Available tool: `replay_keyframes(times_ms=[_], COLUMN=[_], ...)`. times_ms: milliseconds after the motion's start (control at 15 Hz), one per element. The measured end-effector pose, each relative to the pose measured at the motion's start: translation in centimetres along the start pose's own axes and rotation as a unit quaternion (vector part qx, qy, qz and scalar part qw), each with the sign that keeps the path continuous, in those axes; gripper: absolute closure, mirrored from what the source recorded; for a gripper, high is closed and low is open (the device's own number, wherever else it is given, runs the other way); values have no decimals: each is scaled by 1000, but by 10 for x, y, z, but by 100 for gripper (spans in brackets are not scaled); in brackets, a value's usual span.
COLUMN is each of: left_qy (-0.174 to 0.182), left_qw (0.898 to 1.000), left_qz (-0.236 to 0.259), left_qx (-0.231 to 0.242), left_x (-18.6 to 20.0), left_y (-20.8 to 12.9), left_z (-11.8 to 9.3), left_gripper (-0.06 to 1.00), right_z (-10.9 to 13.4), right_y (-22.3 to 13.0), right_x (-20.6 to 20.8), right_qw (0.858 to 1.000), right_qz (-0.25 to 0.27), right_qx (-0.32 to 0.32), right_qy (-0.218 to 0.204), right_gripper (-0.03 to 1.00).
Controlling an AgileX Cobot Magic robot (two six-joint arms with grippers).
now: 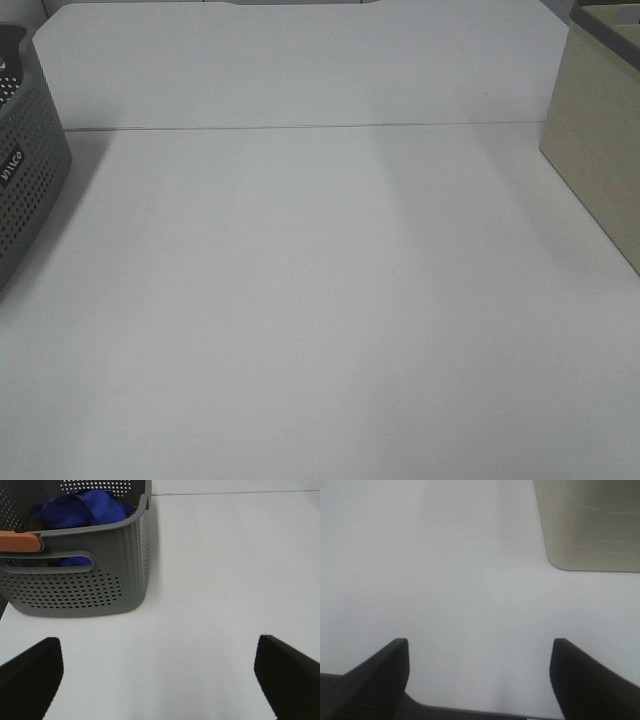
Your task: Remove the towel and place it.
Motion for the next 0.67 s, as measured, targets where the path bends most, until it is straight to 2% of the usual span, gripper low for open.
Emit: replay_keyframes(times_ms=[667], left_qy=[0], left_qw=[1000], left_qz=[0], left_qx=[0], left_x=[0], left_y=[0], left_z=[0], left_gripper=[-4], right_z=[0], right_y=[0], right_x=[0], right_qw=[1000], right_qz=[0], right_qx=[0], right_qy=[0], right_gripper=[20])
Point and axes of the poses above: a point on each arm's last joint axis where the gripper is mounted, x pointing back along that axis away from the gripper, z along the wrist's bending axis when the last joint is at zero, y = z × x, the point moved 3 cm from there along -x, pointing out along that axis toward the gripper, and after that the axes turned 3 degrees about -x, right-handed, at the moved point
